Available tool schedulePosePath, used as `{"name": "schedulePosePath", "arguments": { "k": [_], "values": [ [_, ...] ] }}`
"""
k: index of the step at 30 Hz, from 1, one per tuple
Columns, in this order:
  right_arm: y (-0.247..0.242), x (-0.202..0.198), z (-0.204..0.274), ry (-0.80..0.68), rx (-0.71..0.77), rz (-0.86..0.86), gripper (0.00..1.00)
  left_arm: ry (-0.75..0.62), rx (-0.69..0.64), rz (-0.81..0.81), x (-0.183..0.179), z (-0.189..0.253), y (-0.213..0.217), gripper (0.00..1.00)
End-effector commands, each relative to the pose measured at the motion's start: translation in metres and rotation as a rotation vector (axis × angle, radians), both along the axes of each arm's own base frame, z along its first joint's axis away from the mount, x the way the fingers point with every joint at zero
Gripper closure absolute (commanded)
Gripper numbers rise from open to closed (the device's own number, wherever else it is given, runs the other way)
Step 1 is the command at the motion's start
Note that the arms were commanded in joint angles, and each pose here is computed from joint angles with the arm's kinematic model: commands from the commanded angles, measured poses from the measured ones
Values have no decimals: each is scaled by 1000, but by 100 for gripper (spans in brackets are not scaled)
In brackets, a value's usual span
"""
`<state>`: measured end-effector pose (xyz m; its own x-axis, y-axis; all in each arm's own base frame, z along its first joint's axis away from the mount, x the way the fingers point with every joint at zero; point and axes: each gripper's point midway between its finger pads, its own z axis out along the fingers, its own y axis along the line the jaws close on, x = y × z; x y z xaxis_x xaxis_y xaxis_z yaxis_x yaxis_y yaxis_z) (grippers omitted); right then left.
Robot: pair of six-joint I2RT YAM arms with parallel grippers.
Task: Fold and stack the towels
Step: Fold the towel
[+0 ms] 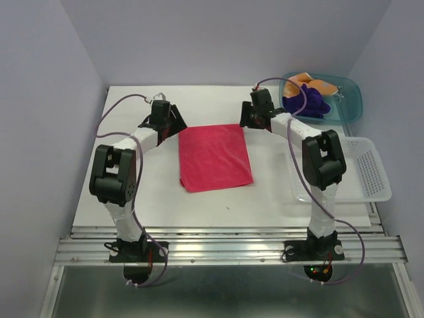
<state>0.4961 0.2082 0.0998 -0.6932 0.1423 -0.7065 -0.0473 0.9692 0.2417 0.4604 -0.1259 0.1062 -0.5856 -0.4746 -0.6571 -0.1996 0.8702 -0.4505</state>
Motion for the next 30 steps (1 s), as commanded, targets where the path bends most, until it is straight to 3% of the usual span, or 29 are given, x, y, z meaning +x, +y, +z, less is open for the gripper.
{"name": "schedulePosePath", "arguments": {
  "k": [1, 12, 13, 22, 25, 30],
  "values": [
    [0, 34, 0, -21, -40, 40, 41, -27, 3, -88, 36, 7, -7, 31],
    [1, 65, -38, 17, 1, 83, 53, 61, 51, -66, 72, -38, 2, 43],
    [1, 68, -36, 12, 5, 84, 53, 93, 45, -75, 70, -47, 1, 50],
    [17, 64, -46, 36, 90, 132, 57, 128, 14, -105, 68, -63, -7, 78],
    [21, 62, -45, 39, 113, 146, 60, 128, 14, -110, 67, -63, -7, 100],
    [25, 60, -46, 44, 127, 155, 74, 103, 15, -111, 67, -54, -7, 100]
  ]
}}
